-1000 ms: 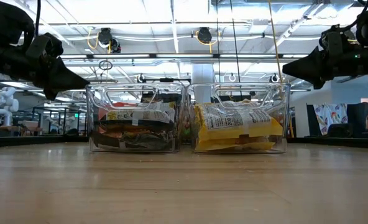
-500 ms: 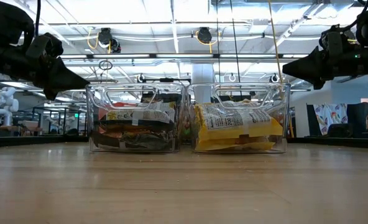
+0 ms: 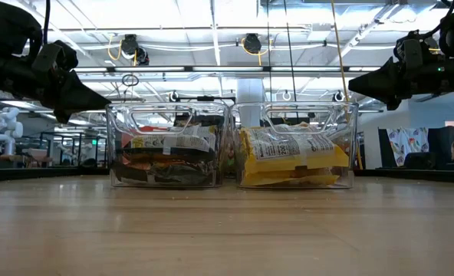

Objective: Sort Maruchan noodles
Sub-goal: Return to Home Position

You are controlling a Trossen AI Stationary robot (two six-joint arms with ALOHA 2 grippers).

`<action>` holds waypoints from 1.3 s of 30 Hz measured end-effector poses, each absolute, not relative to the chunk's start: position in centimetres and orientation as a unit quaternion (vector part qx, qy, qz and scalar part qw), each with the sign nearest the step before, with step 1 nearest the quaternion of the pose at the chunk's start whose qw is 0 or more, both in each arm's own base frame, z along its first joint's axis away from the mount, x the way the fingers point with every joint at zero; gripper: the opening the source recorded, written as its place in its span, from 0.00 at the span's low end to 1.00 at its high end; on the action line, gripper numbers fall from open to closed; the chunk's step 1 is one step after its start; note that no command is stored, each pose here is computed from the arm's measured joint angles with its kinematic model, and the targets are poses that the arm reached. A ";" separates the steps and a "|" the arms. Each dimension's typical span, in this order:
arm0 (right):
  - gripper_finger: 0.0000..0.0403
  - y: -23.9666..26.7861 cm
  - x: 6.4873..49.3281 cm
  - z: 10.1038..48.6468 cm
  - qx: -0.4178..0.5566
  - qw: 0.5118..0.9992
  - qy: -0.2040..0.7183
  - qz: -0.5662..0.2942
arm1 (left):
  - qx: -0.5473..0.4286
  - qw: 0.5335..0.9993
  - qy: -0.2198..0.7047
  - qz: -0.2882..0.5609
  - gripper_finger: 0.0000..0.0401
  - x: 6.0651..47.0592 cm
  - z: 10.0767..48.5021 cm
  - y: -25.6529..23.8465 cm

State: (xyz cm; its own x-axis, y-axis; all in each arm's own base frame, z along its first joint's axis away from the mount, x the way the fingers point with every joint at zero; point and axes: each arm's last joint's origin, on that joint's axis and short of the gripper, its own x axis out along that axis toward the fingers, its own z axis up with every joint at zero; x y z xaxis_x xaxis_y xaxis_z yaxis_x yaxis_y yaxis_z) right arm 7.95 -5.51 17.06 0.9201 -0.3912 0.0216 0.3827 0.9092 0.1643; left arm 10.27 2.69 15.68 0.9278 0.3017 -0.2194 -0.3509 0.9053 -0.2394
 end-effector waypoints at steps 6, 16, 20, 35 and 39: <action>0.20 -5.5 7.9 17.1 0.079 0.977 -0.027 -0.198 | -0.139 0.972 0.089 0.168 0.01 10.3 15.7 2.7; 0.20 -5.5 7.9 17.1 0.079 0.977 -0.027 -0.198 | -0.139 0.972 0.089 0.168 0.01 10.3 15.7 2.7; 0.20 -5.5 7.9 17.1 0.079 0.977 -0.027 -0.198 | -0.139 0.972 0.089 0.168 0.01 10.3 15.7 2.7; 0.20 -5.5 7.9 17.1 0.079 0.977 -0.027 -0.198 | -0.139 0.972 0.089 0.168 0.01 10.3 15.7 2.7; 0.20 -5.5 7.9 17.1 0.078 0.977 -0.027 -0.198 | -0.139 0.972 0.089 0.168 0.01 10.3 15.7 2.7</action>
State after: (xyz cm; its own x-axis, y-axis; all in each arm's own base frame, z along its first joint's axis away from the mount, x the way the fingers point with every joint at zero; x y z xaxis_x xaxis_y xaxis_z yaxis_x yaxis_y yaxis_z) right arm 7.95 -5.51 17.06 0.9202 -0.3908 0.0219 0.3823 0.9094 0.1640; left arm 10.27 2.69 15.68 0.9280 0.3017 -0.2187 -0.3508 0.9052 -0.2398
